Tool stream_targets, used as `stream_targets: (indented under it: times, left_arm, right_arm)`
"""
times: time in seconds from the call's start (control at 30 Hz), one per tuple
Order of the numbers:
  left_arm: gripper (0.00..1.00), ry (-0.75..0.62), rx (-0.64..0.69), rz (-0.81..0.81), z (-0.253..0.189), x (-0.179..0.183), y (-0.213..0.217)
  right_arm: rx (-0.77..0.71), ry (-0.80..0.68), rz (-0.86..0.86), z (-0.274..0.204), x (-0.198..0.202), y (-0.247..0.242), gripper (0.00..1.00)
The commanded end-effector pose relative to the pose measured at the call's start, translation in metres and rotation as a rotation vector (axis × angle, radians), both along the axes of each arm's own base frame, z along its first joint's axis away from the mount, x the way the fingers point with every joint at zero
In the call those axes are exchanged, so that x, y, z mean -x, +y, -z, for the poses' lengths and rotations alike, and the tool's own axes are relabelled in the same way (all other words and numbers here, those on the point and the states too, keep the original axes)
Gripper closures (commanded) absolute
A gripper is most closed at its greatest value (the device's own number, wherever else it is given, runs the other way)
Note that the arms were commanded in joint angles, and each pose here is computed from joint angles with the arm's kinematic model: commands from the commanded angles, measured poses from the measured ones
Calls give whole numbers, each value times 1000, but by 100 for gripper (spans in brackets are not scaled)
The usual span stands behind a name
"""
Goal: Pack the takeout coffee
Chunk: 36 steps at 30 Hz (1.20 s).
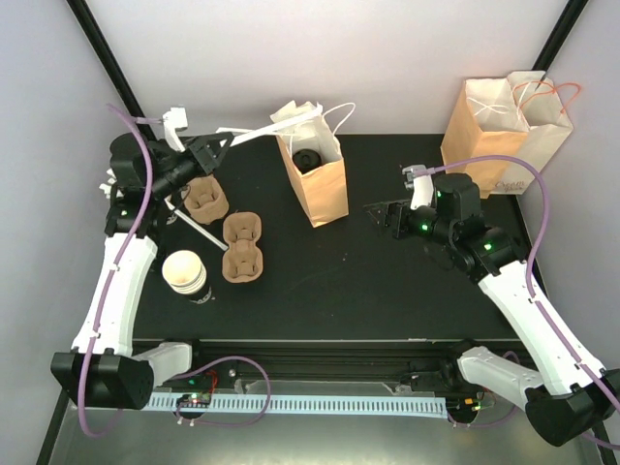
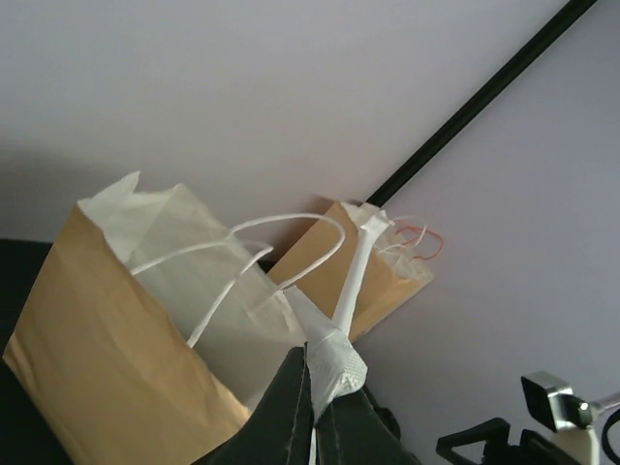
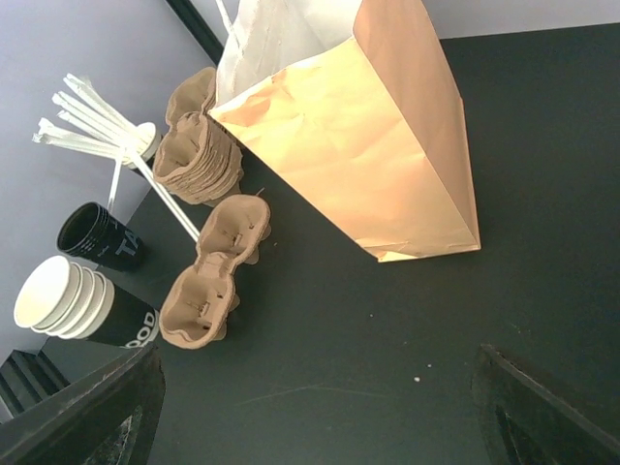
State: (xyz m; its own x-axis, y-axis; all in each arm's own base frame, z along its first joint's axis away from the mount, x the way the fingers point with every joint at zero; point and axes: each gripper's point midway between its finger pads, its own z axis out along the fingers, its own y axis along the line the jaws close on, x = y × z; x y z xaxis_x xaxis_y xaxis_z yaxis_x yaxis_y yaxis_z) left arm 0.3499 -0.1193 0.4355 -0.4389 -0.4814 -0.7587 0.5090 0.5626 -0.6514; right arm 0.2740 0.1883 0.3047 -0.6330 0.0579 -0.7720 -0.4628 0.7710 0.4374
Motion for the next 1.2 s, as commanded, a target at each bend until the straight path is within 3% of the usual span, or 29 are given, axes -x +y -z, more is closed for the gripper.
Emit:
stream_targets:
  times: [0.0, 0.27, 0.4, 0.53, 0.87, 1.03, 1.17]
  left_arm:
    - [98, 30, -75, 23, 14, 0, -7]
    - [98, 181, -170, -6, 44, -19, -12]
    - [86, 244, -198, 28, 57, -29, -22]
    - [77, 255, -213, 57, 55, -32, -31]
    - [71, 240, -214, 98, 50, -39, -49]
    - [44, 248, -293, 56, 73, -33, -39]
    - [39, 349, -536, -57, 125, -26, -15]
  right_arm:
    - [-3, -8, 13, -7, 4, -3, 11]
    - [2, -3, 23, -6, 6, -6, 11]
    - [6, 2, 24, -4, 4, -6, 11]
    - [10, 12, 21, 0, 4, -5, 10]
    - [18, 11, 20, 2, 5, -6, 10]
    - [22, 35, -10, 10, 6, -1, 10]
    - [28, 41, -13, 13, 7, -1, 10]
